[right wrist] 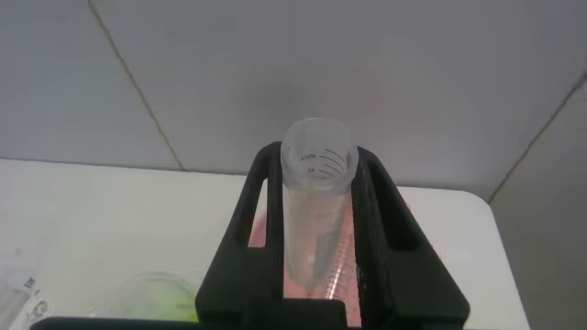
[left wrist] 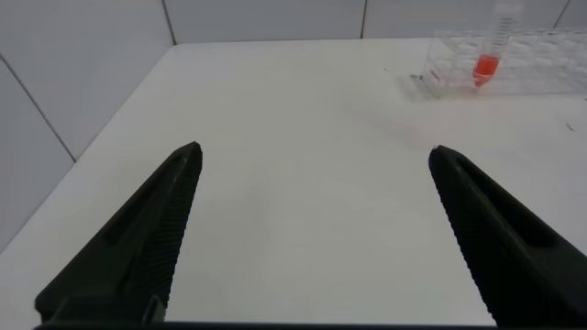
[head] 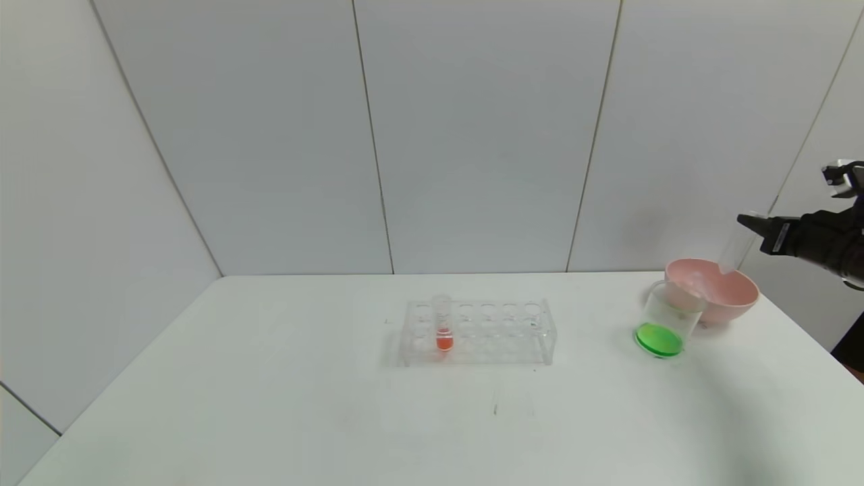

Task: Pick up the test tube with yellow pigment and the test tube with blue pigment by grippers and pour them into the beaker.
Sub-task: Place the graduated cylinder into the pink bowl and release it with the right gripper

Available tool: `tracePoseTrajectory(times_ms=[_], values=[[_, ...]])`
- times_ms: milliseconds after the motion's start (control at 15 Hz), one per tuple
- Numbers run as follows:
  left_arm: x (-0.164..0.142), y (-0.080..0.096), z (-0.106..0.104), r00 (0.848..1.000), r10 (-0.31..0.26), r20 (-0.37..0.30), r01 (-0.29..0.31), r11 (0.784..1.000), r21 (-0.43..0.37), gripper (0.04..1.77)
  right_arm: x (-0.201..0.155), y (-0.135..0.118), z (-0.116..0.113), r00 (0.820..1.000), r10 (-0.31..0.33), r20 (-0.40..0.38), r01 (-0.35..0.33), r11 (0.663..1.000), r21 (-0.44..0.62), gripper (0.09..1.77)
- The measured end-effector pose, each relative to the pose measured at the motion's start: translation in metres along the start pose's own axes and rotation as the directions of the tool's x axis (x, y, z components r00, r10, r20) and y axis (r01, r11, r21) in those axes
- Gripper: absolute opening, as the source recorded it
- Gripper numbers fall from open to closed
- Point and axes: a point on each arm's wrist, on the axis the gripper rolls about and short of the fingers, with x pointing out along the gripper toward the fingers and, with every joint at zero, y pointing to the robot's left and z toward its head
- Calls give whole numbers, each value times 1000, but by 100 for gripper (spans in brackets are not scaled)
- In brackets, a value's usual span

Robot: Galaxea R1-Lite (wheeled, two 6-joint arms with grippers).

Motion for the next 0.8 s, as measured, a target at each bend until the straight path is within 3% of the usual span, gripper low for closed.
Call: tracePoseTrajectory(times_ms=[267, 600, 800], values=[[0, 0, 0, 1000, 0, 0, 0, 1000, 0, 176, 23, -24, -22, 995, -98, -30, 99, 995, 15, 50], [0, 0, 0, 1000, 0, 0, 0, 1000, 0, 176, 32, -26, -36, 994, -95, -60, 97, 995, 20, 51], [0, 0, 0, 1000, 0, 0, 0, 1000, 0, 176, 35, -26, -38, 993, -96, -65, 98, 995, 18, 90]])
